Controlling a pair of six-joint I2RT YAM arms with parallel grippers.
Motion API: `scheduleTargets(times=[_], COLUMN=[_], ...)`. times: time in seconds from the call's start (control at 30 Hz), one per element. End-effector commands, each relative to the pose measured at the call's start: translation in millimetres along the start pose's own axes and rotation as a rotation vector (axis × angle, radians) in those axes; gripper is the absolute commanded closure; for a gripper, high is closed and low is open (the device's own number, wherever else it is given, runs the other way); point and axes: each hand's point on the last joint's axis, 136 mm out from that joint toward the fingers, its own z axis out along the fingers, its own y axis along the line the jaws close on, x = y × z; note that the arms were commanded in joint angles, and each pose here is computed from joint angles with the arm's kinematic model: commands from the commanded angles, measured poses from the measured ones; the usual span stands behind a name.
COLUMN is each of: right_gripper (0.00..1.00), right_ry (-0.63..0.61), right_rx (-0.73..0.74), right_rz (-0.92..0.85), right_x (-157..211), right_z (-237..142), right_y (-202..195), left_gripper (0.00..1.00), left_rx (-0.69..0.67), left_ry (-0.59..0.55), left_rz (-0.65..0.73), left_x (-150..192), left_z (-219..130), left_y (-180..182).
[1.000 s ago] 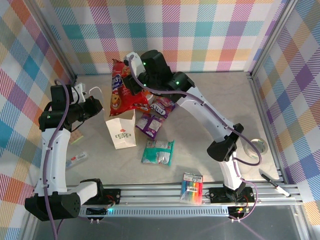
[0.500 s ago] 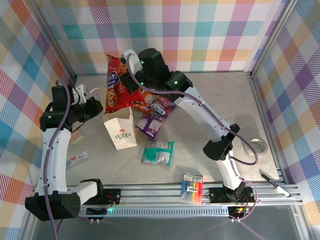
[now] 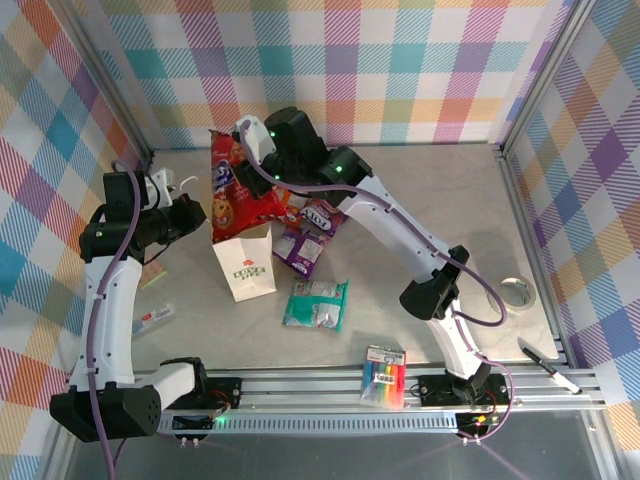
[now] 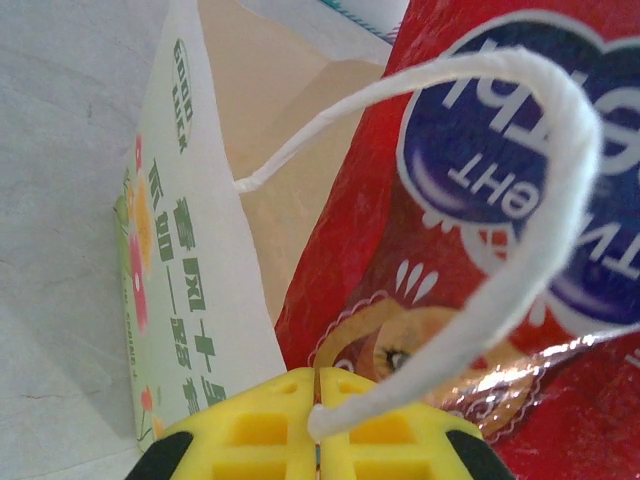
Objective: Place the snacks into the paper bag
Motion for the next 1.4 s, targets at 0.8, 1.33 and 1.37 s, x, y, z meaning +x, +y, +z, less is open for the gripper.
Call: scheduleTargets(times=[0.8, 1.33, 1.37], right_gripper=[1.0, 1.0, 1.0], right_ry=[-0.042, 0.047, 0.045], right_rx=[-0.148, -0.232, -0.235], right_rz=[-0.232, -0.255, -0.255], right_x=[-20, 8, 8], right_z=[-65, -49, -48], right_y=[51, 60, 60], left_gripper=[0.95, 0.88, 0.87], left_rx=[-0.14, -0.096, -0.092], left_ry=[-0.053, -0.08, -0.074], left_rz=[-0.118, -0.114, -0.112], left_x=[-8, -7, -6], left_z=[5, -5, -5], left_y=[36, 26, 25])
